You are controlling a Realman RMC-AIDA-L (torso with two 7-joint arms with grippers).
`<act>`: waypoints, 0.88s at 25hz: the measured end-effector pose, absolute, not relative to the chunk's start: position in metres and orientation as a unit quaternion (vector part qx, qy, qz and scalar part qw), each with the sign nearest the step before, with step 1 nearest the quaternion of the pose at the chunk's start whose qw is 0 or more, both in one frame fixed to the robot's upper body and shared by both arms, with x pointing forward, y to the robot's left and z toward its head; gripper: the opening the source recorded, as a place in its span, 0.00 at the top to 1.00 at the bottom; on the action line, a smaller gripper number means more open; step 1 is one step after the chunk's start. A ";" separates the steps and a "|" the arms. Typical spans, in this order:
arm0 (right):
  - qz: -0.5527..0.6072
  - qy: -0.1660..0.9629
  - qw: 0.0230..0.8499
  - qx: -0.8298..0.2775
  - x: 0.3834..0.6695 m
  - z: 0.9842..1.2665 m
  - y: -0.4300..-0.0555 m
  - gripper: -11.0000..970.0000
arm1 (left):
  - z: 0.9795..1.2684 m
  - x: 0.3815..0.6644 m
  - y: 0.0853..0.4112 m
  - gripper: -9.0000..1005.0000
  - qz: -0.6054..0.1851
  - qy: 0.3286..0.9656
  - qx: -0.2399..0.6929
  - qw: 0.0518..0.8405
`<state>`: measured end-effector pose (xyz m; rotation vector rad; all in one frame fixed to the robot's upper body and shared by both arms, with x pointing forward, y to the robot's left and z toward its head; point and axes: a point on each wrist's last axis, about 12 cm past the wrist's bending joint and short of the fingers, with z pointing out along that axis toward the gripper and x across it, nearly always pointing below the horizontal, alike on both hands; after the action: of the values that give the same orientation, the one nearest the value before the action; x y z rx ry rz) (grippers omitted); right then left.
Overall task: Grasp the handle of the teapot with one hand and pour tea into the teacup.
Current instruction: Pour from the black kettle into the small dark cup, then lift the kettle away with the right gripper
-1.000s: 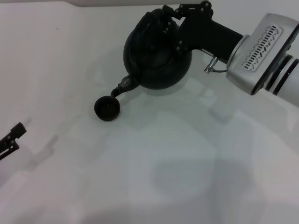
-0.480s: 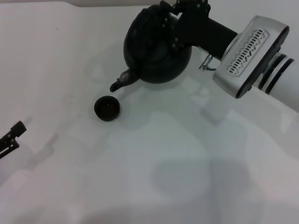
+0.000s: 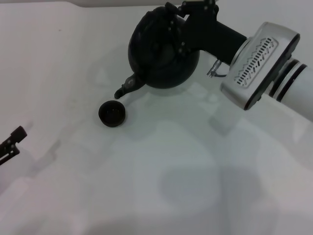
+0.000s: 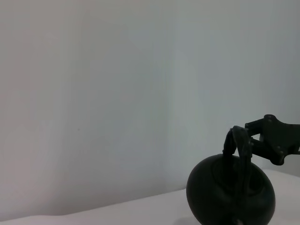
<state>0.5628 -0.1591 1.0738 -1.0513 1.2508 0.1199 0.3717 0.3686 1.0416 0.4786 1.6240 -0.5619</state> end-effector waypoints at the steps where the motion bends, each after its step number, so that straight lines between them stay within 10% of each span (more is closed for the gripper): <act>1: 0.054 0.555 0.684 -0.472 0.562 1.074 -0.159 0.88 | 1.042 0.372 0.369 0.12 -0.245 0.708 0.209 0.628; 22: 0.026 0.535 0.678 -0.503 0.555 1.073 -0.151 0.88 | 1.042 0.372 0.369 0.12 -0.245 0.708 0.209 0.628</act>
<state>0.5554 -0.1511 1.0727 -1.1313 1.2023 0.0580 0.3720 0.3687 1.0417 0.4785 1.6229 -0.5605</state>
